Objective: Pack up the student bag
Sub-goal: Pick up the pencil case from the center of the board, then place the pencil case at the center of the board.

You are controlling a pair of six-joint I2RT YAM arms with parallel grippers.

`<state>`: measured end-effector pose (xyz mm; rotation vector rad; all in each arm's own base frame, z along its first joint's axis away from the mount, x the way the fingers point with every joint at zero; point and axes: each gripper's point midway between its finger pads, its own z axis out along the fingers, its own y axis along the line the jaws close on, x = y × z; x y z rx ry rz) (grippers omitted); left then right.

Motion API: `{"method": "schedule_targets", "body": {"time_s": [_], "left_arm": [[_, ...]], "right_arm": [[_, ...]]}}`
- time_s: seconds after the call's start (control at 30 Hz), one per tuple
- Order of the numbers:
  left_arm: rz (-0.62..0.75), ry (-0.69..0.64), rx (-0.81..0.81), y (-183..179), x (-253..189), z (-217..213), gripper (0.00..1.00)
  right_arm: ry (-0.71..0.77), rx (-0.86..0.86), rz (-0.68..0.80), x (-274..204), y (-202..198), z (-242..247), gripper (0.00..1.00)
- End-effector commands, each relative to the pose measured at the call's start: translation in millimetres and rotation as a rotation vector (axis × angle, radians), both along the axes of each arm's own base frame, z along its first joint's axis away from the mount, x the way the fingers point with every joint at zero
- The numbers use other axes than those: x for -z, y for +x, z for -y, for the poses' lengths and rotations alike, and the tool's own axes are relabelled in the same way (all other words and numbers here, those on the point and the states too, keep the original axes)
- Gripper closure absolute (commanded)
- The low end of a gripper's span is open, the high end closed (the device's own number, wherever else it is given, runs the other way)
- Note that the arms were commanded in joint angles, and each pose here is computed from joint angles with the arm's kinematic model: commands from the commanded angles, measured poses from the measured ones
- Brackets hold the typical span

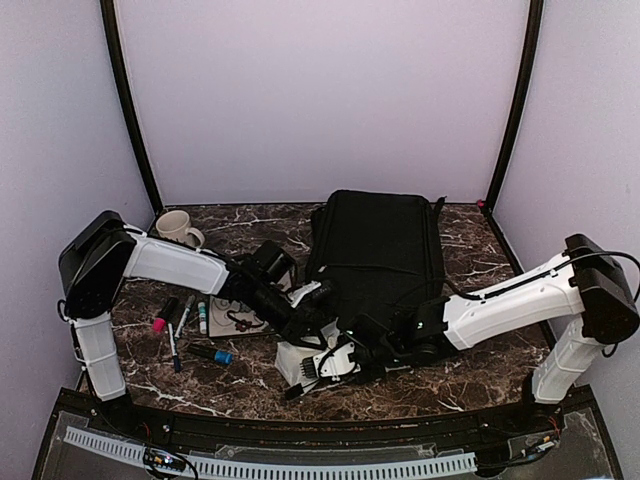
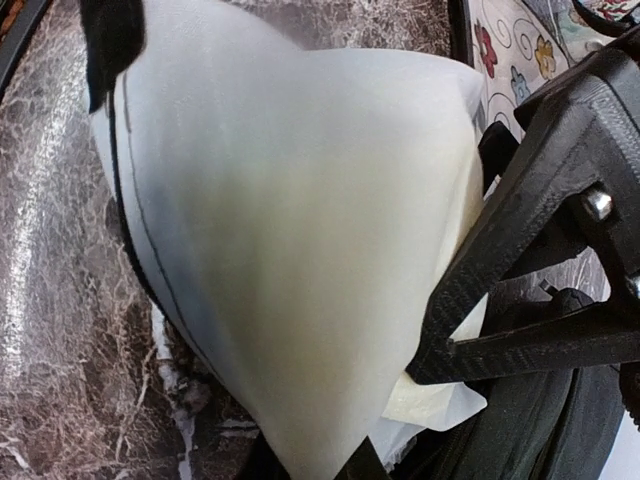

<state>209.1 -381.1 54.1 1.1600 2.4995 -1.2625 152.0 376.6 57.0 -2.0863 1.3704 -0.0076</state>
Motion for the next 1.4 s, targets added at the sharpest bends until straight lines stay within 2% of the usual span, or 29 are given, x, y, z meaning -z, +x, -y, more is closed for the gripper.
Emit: {"method": "schedule_targets", "body": {"time_s": [0.0,0.2,0.4,0.63,0.8,0.93,1.17,1.37], "left_arm": [[0.072,0.138,-0.077,13.1,8.9,-27.6,0.38],[0.211,0.116,-0.143,36.6,-42.9,-40.0,0.35],[0.278,0.094,-0.243,54.3,-67.0,-59.4,0.35],[0.281,0.096,-0.257,55.0,-67.2,-64.4,0.34],[0.273,0.096,-0.260,55.8,-65.1,-63.9,0.34],[0.276,0.090,-0.258,55.8,-67.2,-63.6,0.34],[0.289,0.097,-0.257,55.1,-69.0,-66.3,0.34],[0.284,0.103,-0.259,53.4,-66.2,-69.0,0.34]], "right_arm": [[0.015,-0.029,-0.056,-17.8,-11.2,-8.3,0.92],[-0.024,-0.012,-0.197,-37.9,-21.2,-0.6,0.93],[-0.021,0.080,-0.316,-71.1,-10.3,5.6,0.93],[-0.139,0.119,-0.428,-76.6,-13.6,20.0,0.94],[-0.237,0.136,-0.528,-62.1,-23.6,21.5,0.93],[-0.221,0.124,-0.620,-66.8,-34.8,4.5,0.92],[-0.170,0.164,-0.682,-75.3,-41.7,-31.5,0.93],[-0.182,0.304,-0.679,-69.9,-18.8,-46.9,0.93]]}}
